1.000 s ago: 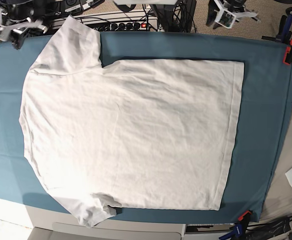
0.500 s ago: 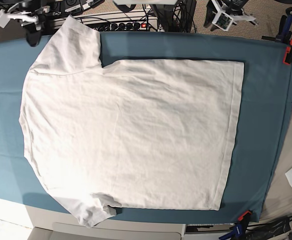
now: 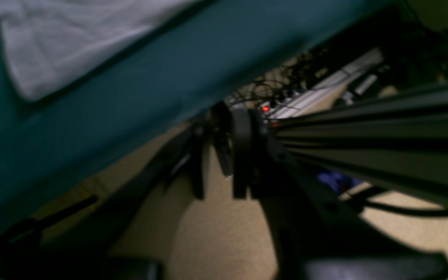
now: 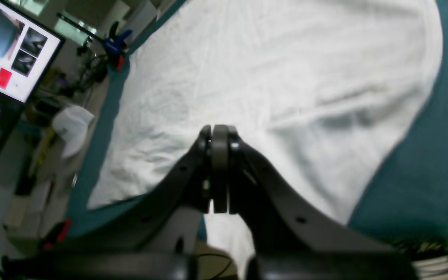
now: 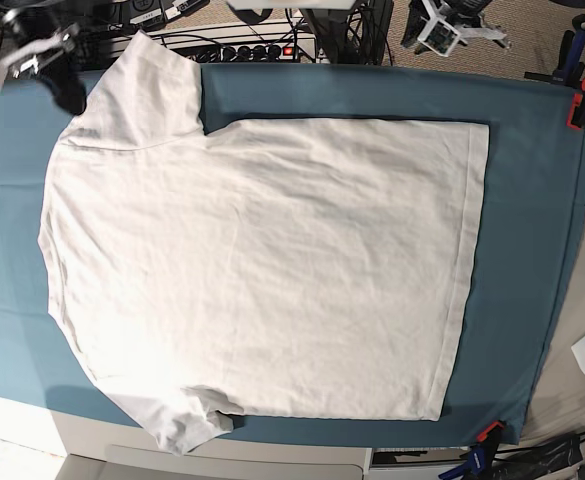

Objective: Fold the T-shirt properly
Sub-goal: 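Move the right gripper to the shirt's shoulder corner and grasp it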

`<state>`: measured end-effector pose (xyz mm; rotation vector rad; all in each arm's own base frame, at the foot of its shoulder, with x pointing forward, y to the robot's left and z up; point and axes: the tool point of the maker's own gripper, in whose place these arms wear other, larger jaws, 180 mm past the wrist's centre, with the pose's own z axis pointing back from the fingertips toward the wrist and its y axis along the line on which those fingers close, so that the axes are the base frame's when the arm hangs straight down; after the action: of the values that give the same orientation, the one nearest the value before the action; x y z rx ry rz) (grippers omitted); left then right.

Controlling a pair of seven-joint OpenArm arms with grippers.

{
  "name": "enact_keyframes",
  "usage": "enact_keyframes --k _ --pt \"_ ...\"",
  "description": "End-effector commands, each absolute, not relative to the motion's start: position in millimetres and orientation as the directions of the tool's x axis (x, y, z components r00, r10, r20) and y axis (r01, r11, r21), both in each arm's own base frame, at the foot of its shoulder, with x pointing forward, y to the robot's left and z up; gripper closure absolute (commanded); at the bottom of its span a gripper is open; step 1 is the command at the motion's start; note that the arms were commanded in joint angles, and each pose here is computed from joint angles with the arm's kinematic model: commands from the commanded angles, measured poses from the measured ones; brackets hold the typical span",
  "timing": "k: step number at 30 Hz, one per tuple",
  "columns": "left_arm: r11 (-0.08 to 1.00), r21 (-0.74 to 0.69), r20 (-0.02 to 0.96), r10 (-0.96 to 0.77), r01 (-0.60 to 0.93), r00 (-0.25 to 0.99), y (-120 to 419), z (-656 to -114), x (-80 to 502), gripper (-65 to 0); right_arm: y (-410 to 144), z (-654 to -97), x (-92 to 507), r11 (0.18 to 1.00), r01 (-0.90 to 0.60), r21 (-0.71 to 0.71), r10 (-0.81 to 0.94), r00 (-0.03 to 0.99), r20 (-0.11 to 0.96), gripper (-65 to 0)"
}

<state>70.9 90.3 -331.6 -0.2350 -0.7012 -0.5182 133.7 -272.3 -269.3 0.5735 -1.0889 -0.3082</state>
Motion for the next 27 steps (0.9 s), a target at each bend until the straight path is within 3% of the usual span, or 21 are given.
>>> enact_keyframes --k 1,10,14,20,24,27 --pt "0.848 -0.038 0.678 -0.367 0.529 0.637 89 -326 71 -11.5 -274 -258 138 0.818 -0.074 0.570 -0.495 0.414 0.764 0.0" --pt "0.842 0.008 0.665 -0.408 0.540 0.625 93 -328 71 -11.5 -280 -267 131 0.781 0.013 0.625 -0.599 0.299 0.743 0.0" --pt "0.841 0.007 0.665 -0.407 0.540 0.626 93 -328 71 -11.5 -273 -287 119 0.789 0.079 0.610 -0.598 0.329 0.731 0.0" --pt "0.841 0.006 0.662 -0.409 0.541 0.628 93 -329 70 -11.5 -299 -329 104 0.754 0.327 0.570 -0.657 0.335 0.676 -0.7" --pt "0.841 0.006 0.660 -0.410 0.541 0.630 93 -329 70 -11.5 -313 -350 95 0.709 0.418 0.568 -0.700 0.316 0.640 -20.2" --pt "0.841 0.006 0.660 -0.410 0.541 0.630 93 -329 70 -11.5 -319 -365 84 0.663 0.483 0.573 -0.740 0.307 0.598 -22.2"
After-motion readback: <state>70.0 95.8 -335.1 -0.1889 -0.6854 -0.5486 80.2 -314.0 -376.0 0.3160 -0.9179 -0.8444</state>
